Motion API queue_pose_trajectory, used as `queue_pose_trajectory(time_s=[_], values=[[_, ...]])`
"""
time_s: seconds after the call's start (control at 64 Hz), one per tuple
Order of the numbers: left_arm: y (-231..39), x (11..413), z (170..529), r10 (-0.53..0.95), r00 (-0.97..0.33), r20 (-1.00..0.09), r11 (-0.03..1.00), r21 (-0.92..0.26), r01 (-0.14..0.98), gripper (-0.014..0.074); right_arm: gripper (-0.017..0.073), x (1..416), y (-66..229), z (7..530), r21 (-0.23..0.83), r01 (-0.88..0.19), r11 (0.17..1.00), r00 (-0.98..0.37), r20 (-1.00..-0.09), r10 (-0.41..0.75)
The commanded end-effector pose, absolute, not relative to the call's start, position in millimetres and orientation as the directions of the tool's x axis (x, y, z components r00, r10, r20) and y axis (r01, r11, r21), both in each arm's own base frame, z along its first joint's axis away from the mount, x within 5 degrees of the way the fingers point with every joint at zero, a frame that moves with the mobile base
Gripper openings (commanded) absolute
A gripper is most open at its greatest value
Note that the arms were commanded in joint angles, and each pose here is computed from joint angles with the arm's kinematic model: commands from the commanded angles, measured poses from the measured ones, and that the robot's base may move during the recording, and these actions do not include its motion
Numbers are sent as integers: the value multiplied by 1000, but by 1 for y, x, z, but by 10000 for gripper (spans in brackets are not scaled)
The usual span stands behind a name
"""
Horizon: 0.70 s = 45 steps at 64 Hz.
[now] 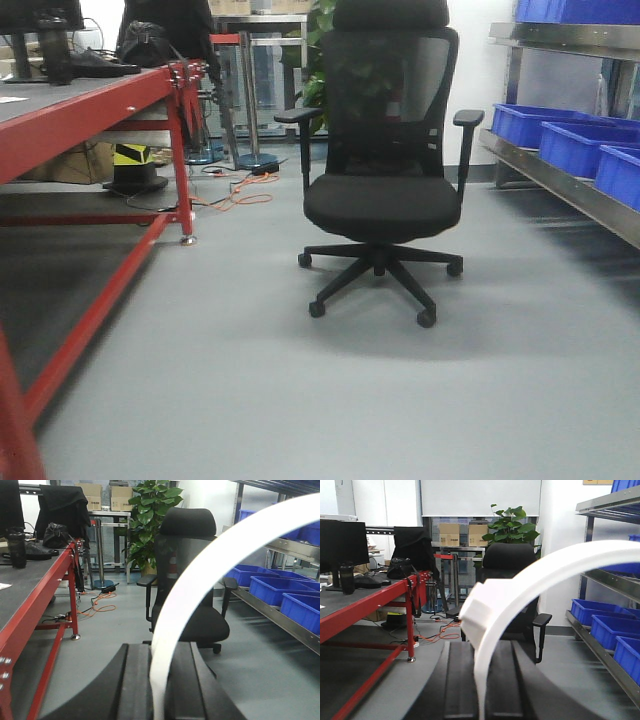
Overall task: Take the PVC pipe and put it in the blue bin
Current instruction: 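Drive the base to the shelving while holding the clamp in both grippers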
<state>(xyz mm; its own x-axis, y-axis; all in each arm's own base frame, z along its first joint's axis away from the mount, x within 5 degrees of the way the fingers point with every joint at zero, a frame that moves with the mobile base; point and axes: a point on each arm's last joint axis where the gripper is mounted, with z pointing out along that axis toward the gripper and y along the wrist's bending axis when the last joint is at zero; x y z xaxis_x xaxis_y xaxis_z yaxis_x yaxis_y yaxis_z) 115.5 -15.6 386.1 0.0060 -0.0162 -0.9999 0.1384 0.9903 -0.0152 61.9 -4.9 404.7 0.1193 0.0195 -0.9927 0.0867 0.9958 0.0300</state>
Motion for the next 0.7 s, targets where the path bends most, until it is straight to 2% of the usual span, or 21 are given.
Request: queue_pose_trajectory(time_s=[0.0, 0.688], values=[[-16, 114, 389, -26, 33, -999, 990, -21, 142, -111, -167, 62, -5, 406, 20, 91, 996, 138, -990, 7], [-16, 114, 389, -26, 33, -999, 990, -21, 142, -111, -167, 62, -5, 406, 20, 91, 996, 138, -990, 7]])
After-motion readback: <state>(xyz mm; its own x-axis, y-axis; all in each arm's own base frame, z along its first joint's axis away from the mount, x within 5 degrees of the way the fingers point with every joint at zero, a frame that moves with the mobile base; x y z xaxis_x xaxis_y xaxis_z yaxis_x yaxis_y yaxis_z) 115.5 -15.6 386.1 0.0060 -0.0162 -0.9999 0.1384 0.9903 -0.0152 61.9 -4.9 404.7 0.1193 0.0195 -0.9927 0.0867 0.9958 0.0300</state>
